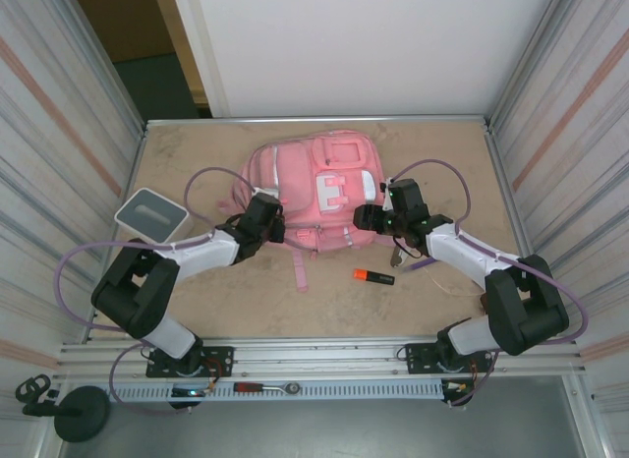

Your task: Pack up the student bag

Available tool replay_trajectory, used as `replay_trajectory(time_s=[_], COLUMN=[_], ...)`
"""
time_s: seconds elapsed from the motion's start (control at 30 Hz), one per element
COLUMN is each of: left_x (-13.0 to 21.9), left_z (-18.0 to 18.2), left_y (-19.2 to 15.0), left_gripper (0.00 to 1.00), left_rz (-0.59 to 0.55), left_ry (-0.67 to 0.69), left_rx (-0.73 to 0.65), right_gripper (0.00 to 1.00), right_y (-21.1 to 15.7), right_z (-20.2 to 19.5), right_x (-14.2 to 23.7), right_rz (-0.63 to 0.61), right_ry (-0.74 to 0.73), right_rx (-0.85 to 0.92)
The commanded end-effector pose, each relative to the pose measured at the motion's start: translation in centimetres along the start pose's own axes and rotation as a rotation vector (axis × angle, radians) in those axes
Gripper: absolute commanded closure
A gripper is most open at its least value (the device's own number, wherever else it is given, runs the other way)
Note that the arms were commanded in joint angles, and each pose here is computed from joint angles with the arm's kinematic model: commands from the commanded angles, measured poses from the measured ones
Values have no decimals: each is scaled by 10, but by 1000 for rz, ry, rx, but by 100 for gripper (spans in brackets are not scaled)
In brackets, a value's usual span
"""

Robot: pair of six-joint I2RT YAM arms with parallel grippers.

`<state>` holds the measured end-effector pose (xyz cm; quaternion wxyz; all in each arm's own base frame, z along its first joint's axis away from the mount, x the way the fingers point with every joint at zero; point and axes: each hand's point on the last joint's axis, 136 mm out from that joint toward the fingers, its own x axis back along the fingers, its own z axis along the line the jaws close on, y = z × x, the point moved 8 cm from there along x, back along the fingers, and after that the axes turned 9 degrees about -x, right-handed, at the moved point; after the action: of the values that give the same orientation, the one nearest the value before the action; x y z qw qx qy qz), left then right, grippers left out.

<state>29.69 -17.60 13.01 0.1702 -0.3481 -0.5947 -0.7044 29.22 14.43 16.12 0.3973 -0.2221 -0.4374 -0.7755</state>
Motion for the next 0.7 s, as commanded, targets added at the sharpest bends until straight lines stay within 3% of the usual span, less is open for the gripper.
replay_trajectory(time_s=[0.0,0.23,0.5,0.67], left_x=[7,4,-5,-5], left_z=[-2,-3,-1,0], left_y=[-12,-18,-21,-15], left_gripper=[75,81,73,88], left_rz=[25,38,44,6], left_ry=[-33,-47,-29,-59], left_rx=[28,34,42,35], right_gripper=[32,32,32,32], right_y=[6,8,8,9], right_z=[-1,-2,0,15], right_x=[8,11,11,20], right_rz=[-32,-37,-34,-39], right_ry=[-19,-20,-5,61], right_rx=[24,21,13,2])
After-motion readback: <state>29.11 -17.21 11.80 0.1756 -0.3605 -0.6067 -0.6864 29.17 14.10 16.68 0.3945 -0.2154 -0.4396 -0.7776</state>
